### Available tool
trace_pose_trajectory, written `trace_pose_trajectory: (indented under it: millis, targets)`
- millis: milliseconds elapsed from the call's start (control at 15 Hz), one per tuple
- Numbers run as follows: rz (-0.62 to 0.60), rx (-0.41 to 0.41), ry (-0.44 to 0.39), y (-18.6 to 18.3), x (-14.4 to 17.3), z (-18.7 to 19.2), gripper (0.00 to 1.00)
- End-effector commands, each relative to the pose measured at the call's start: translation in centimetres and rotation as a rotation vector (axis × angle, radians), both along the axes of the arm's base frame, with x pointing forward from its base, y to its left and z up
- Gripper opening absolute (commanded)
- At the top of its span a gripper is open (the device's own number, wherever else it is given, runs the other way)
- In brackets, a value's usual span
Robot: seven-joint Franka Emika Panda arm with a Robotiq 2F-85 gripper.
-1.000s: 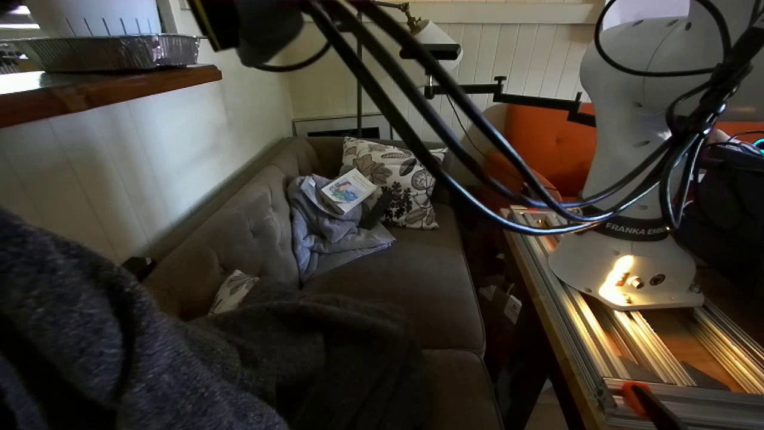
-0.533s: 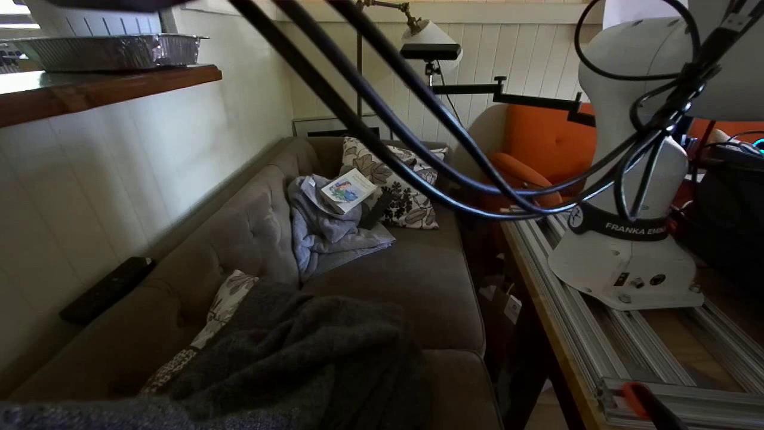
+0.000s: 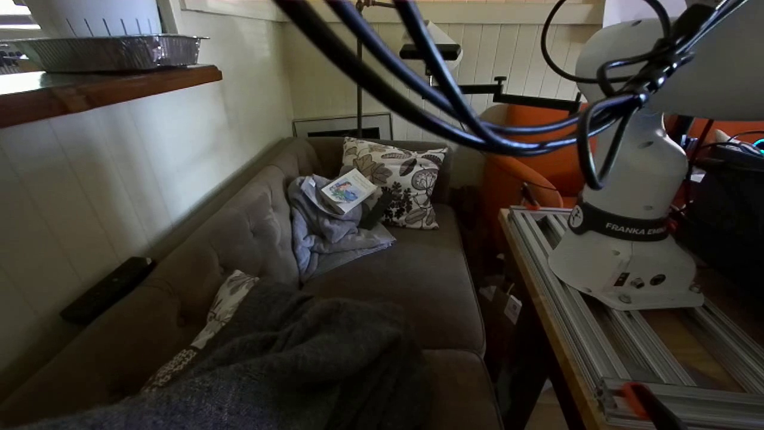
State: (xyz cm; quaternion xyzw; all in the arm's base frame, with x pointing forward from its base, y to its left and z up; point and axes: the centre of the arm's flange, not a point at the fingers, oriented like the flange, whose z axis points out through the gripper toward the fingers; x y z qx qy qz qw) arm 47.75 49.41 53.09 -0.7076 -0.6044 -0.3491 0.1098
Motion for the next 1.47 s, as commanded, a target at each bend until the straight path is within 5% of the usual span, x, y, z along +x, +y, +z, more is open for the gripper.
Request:
trace_pose_trajectory:
  millis: [0, 200, 533, 733, 1333, 1400]
  targets:
    - [0.1, -0.009, -0.027, 7.3, 2.1, 3.8, 0.29]
    - [0.041, -0.006, -0.04, 6.3, 2.4, 4.5, 0.42]
    - [-0.267, 0.022, -0.029, -2.5, 4.7, 2.6, 0.77]
    - [-0.434, 0.022, 0.034, -8.8, 4.2, -2.4, 0.98]
    - [-0.897, 0.01, 0.361, -16.0, -0.9, -18.3, 1.0]
    - [-0.811, 0.0, 0.333, -13.9, 3.4, -16.1, 1.0]
